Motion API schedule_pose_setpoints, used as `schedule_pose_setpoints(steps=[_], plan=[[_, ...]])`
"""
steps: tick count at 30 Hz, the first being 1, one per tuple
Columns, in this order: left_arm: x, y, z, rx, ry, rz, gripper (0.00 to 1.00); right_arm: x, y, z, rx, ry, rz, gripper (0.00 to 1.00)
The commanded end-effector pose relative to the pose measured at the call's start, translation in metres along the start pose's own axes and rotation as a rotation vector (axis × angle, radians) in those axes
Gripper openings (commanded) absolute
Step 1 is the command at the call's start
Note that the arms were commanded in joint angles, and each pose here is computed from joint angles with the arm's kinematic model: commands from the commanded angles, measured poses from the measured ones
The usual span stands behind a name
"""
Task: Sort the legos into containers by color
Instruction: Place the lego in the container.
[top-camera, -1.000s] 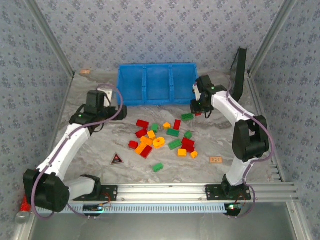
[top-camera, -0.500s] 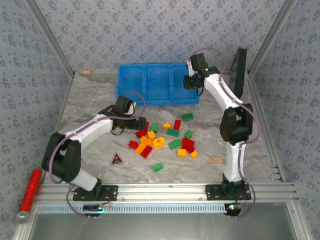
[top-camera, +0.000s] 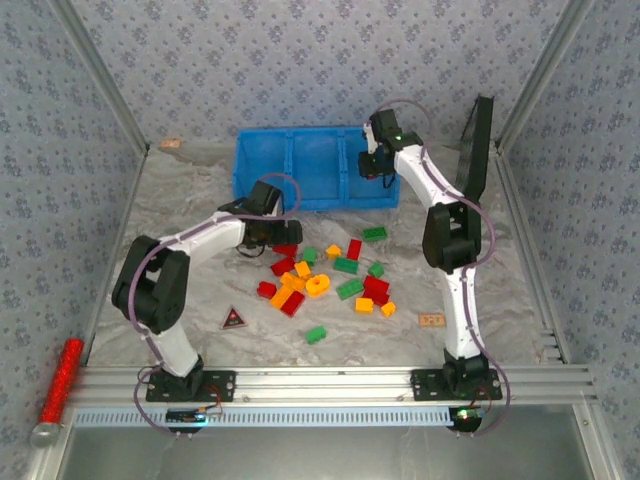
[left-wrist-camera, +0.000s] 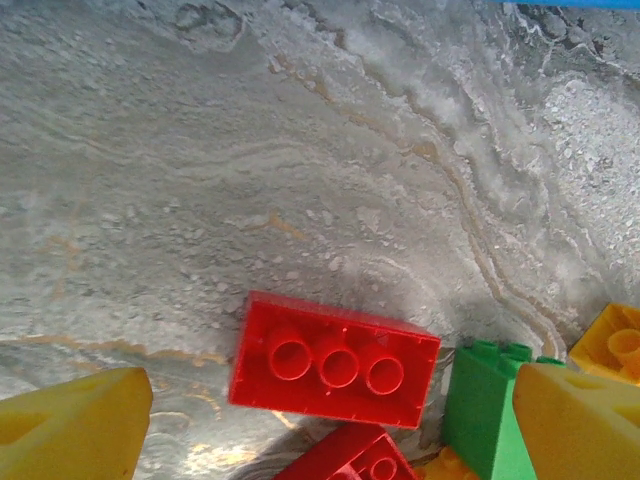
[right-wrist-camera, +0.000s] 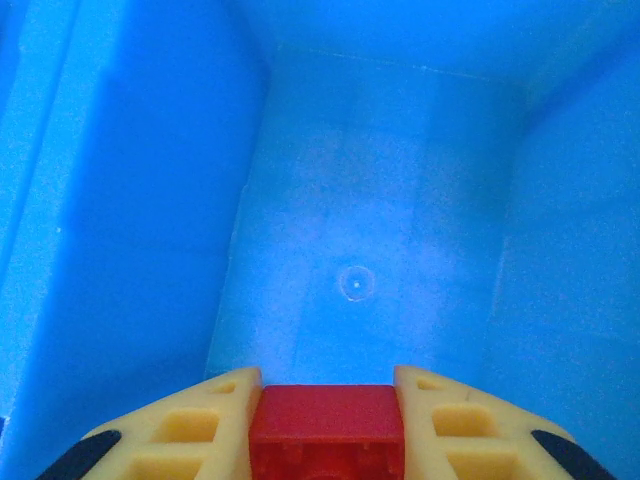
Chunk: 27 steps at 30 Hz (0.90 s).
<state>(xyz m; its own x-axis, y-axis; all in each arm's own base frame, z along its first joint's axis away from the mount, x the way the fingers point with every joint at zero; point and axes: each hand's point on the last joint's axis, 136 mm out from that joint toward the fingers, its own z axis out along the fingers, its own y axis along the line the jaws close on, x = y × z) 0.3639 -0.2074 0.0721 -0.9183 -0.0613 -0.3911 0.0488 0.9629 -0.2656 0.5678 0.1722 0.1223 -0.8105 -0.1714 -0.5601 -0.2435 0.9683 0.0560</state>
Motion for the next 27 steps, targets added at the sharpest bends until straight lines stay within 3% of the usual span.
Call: schedule_pose_setpoints(steps=[1, 6, 15, 20, 27], plan=[[-0.006, -0.017, -0.002, 0.000, 0.002, -0.003, 0.92, 0.007, 0.003, 0.009, -0.020, 0.030, -0.013, 0.33], [0.002, -0.042, 0.000, -0.027, 0.049, 0.110, 0.91, 0.014, 0.006, 0.017, -0.035, 0.045, -0.011, 0.35], [0.028, -0.073, 0.015, -0.021, 0.118, 0.176, 0.86, 0.014, 0.009, 0.021, -0.066, 0.044, -0.005, 0.43], [0.039, -0.078, 0.028, -0.032, 0.148, 0.196, 0.85, 0.015, 0.011, 0.018, -0.076, 0.048, -0.007, 0.48], [0.037, -0.078, 0.036, -0.048, 0.139, 0.200, 0.81, 0.013, 0.018, -0.001, -0.104, 0.027, -0.013, 0.49]])
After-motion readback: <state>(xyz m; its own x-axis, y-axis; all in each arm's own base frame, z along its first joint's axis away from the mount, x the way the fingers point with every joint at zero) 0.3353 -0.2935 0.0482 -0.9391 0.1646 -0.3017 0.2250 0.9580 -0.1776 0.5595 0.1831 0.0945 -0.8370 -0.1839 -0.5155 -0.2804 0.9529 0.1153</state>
